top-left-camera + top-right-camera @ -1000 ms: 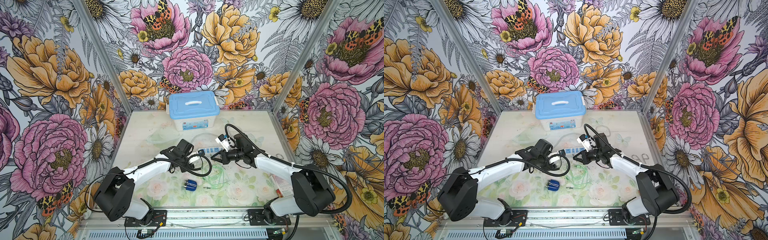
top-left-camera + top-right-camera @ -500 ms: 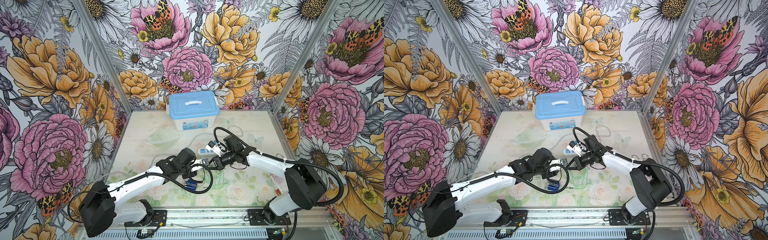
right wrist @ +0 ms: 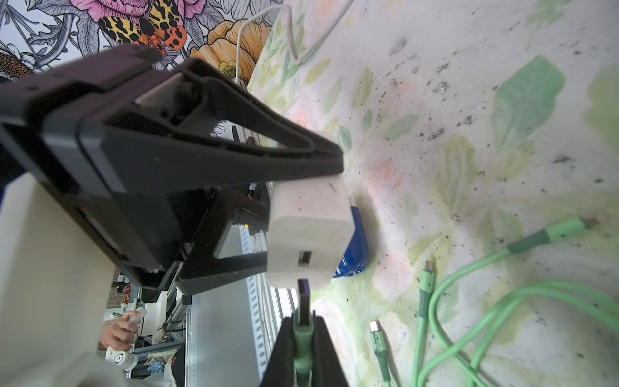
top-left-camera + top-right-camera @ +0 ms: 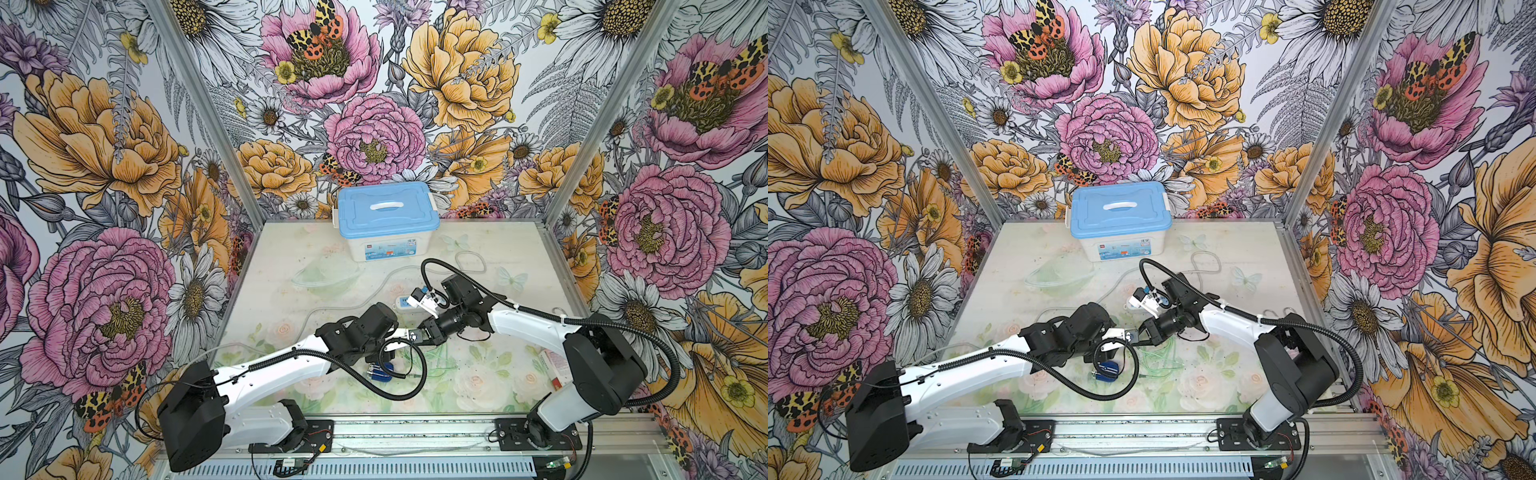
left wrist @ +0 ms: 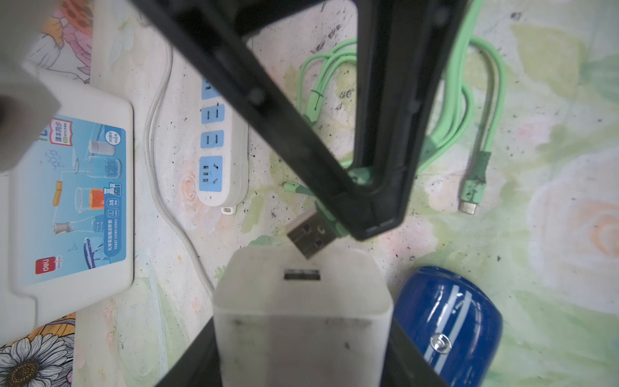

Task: Charge the electric shaver
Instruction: Insert the charging cable into the plug.

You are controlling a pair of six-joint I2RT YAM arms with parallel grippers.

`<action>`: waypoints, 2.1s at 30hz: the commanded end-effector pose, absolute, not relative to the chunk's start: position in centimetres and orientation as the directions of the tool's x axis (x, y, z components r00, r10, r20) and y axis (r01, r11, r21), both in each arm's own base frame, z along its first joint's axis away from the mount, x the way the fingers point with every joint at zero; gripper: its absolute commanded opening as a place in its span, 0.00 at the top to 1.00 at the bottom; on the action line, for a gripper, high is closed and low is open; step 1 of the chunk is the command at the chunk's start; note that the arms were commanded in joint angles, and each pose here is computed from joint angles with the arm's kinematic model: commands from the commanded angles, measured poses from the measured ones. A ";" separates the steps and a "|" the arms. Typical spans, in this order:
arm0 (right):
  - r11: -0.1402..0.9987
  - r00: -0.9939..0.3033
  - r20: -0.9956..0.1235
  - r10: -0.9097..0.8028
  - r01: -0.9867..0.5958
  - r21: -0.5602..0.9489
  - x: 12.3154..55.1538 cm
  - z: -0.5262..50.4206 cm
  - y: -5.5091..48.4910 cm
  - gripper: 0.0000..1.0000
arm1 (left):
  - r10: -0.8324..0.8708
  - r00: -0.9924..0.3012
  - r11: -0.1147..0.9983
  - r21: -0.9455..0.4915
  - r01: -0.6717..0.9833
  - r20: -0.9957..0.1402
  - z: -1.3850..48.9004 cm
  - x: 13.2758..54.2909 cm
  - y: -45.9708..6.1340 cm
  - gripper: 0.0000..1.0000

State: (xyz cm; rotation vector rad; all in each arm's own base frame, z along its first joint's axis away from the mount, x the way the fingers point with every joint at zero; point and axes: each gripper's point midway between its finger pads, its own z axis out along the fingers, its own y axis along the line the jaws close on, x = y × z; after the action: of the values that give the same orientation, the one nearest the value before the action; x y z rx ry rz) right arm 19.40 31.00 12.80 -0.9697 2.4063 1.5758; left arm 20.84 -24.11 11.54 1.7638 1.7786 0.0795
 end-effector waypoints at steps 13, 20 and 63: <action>0.229 -0.758 -0.454 -0.469 -0.601 0.766 19.6 13.5 31.9 1.00 | 0.912 0.138 0.074 0.485 0.871 -0.387 13.0 21.2 -25.6 1.00; 0.222 -0.756 -0.444 -0.481 -0.595 0.773 19.6 13.2 32.4 1.00 | 0.906 0.157 0.060 0.487 0.871 -0.393 13.3 20.9 -26.1 1.00; 0.253 -0.751 -0.358 -0.554 -0.562 0.788 17.8 10.1 32.8 1.00 | 0.844 0.439 -0.188 0.596 0.781 -0.308 16.1 18.1 -29.6 1.00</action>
State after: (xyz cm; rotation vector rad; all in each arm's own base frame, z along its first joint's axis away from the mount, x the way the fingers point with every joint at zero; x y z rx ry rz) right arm 16.39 32.25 10.85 -1.0809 2.4972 1.6935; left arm 17.88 -23.93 10.57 2.1229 1.5630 0.2567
